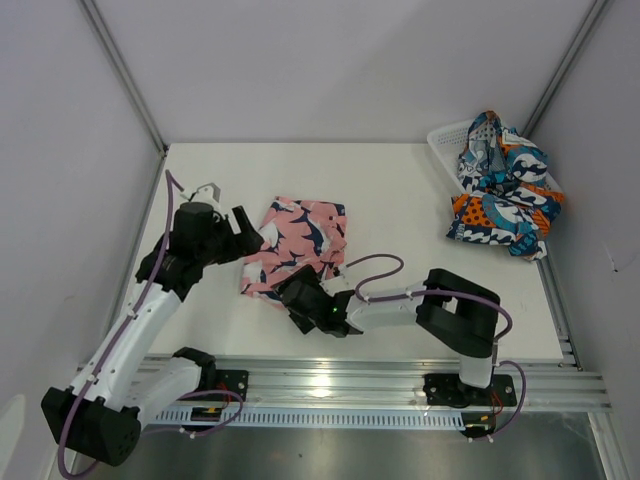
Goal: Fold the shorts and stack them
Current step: Fold the shorts
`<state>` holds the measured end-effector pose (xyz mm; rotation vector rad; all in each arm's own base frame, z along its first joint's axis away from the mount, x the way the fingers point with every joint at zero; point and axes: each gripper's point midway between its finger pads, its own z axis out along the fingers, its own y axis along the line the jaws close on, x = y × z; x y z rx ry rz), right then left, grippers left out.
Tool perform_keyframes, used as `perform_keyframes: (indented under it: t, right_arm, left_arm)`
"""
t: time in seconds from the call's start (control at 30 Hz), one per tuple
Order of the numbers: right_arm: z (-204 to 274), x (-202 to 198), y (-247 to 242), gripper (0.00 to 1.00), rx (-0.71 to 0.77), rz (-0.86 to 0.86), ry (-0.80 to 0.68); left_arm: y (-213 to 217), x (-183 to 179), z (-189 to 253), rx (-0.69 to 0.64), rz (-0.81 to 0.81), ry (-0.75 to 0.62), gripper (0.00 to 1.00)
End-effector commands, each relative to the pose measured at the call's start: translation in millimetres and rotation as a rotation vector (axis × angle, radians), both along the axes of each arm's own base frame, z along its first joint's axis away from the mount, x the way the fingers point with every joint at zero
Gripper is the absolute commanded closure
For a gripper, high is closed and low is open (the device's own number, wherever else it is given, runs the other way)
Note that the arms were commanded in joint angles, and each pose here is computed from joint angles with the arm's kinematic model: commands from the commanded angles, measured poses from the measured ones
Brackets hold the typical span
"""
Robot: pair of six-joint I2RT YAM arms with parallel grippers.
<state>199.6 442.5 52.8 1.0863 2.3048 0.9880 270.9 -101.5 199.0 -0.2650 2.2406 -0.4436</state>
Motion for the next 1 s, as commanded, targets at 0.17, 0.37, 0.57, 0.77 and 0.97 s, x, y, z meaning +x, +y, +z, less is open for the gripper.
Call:
perform_keyframes:
  t: [0.17, 0.37, 0.57, 0.77, 0.97]
  right_arm:
    - [-11.1, 33.7, 6.9, 0.01, 0.039, -0.110, -0.007]
    - [-25.5, 67.0, -31.7, 0.16, -0.003, -0.251, -0.015]
    - [-28.8, 104.8, -93.0, 0.62, -0.127, -0.292, -0.068]
    - [-14.0, 108.6, -167.1, 0.94, -0.333, -0.227, -0.123]
    - [17.8, 102.0, -216.2, 1.00, -0.628, 0.180, -0.283]
  left_arm:
    - [18.6, -7.4, 19.4, 0.065, 0.030, -0.053, 0.11]
    - [18.8, -7.6, 17.9, 0.060, 0.034, -0.054, 0.11]
    - [17.5, -7.7, 12.1, 0.054, 0.032, -0.049, 0.11]
    - [10.3, -6.0, 0.0, 0.015, 0.025, -0.031, 0.11]
    - [-8.9, 1.3, -18.1, -0.093, 0.014, -0.007, 0.11]
